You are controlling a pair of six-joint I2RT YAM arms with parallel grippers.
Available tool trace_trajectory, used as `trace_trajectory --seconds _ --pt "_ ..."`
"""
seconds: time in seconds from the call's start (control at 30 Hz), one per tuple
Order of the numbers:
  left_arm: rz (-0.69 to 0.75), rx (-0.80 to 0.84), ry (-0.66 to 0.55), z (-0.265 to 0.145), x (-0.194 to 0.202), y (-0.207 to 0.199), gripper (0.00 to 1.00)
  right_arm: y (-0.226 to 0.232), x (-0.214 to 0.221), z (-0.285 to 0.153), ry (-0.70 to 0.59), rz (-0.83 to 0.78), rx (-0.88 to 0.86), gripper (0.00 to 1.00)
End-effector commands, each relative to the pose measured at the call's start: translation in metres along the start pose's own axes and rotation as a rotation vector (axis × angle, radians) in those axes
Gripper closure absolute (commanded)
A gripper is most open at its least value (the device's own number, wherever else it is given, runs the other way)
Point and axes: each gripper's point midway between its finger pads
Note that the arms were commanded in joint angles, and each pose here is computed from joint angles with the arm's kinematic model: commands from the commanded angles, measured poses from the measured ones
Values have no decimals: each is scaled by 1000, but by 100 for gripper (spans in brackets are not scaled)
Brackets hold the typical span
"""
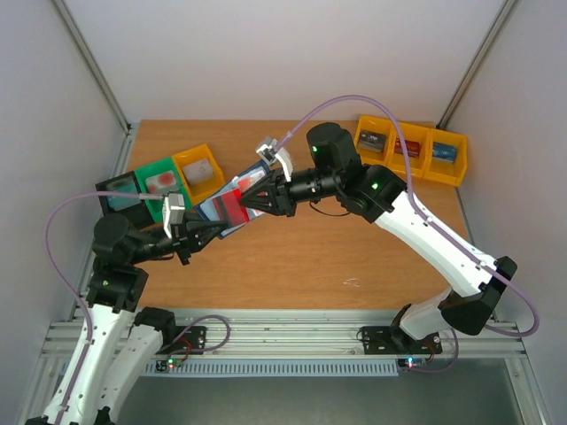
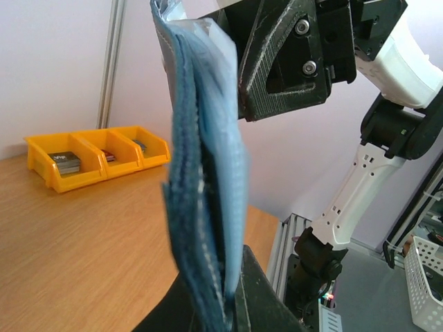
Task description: Take the credit cards out of the card holder
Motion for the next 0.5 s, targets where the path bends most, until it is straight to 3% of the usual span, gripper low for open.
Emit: trace_trajectory --seconds 0.0,0.2,0.4,0.47 --pt "131 82 -54 -3 -23 -21 100 1 4 11 27 9 -44 79" --pt "125 86 -53 -3 -23 -22 100 15 6 12 47 -16 -111 98" --pt "115 82 -50 -3 -22 -21 100 21 9 7 55 -38 -129 99" --pt "113 84 -50 -3 -22 -21 94 22 10 6 56 -47 -123 99"
Point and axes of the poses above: each gripper's point midway between its finger pads, its own z axis out along the fingers, its own y axis along the line the jaws close on, x = y × z, and after that the axes turned 12 degrees about z, right-handed
